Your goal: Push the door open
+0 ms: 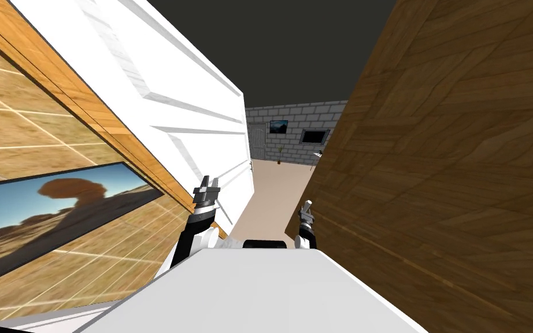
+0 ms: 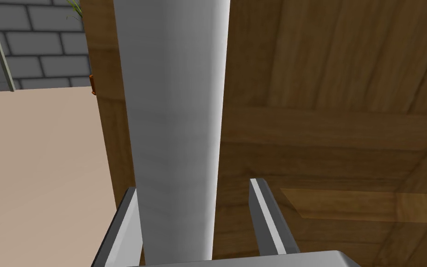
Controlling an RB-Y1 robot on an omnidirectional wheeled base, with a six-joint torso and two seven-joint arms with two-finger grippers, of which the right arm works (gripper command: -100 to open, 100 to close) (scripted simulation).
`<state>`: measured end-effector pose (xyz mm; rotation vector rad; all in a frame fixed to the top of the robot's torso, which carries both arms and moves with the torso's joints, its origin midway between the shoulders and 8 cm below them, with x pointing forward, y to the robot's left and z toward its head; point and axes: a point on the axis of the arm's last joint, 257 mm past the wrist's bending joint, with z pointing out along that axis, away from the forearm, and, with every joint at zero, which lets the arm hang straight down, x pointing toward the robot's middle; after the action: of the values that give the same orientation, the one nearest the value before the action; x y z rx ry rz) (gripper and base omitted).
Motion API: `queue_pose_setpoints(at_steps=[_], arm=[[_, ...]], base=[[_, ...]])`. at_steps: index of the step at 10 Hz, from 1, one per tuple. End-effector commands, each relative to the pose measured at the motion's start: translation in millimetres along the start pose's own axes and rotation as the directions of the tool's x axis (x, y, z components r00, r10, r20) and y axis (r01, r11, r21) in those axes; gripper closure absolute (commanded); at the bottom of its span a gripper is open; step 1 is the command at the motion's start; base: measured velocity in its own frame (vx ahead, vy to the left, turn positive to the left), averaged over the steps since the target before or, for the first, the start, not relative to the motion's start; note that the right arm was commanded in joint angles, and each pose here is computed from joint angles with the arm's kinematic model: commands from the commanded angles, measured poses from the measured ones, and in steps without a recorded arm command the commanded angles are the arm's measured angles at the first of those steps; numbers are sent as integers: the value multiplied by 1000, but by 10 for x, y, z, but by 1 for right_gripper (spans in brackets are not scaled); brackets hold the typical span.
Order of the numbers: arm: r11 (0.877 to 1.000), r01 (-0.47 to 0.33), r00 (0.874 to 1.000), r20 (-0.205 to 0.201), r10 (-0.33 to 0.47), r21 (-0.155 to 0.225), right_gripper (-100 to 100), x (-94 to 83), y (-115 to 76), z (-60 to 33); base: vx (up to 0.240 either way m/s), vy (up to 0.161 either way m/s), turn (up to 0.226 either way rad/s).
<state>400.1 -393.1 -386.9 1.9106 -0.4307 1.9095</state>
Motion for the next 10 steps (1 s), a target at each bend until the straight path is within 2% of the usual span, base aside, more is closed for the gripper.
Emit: queue_pose_setpoints(at_steps=[1,5,10], arm=[[999,5,1000,-22,-6,-43,100,55,206,66],[994,-19,1000,-9,18,-104,100,17,354,63],[985,-56,998,13,59,-163,100,-60,416,3]], base=[[154,-16,-49],[185,-8,-74],[187,16,-70]])
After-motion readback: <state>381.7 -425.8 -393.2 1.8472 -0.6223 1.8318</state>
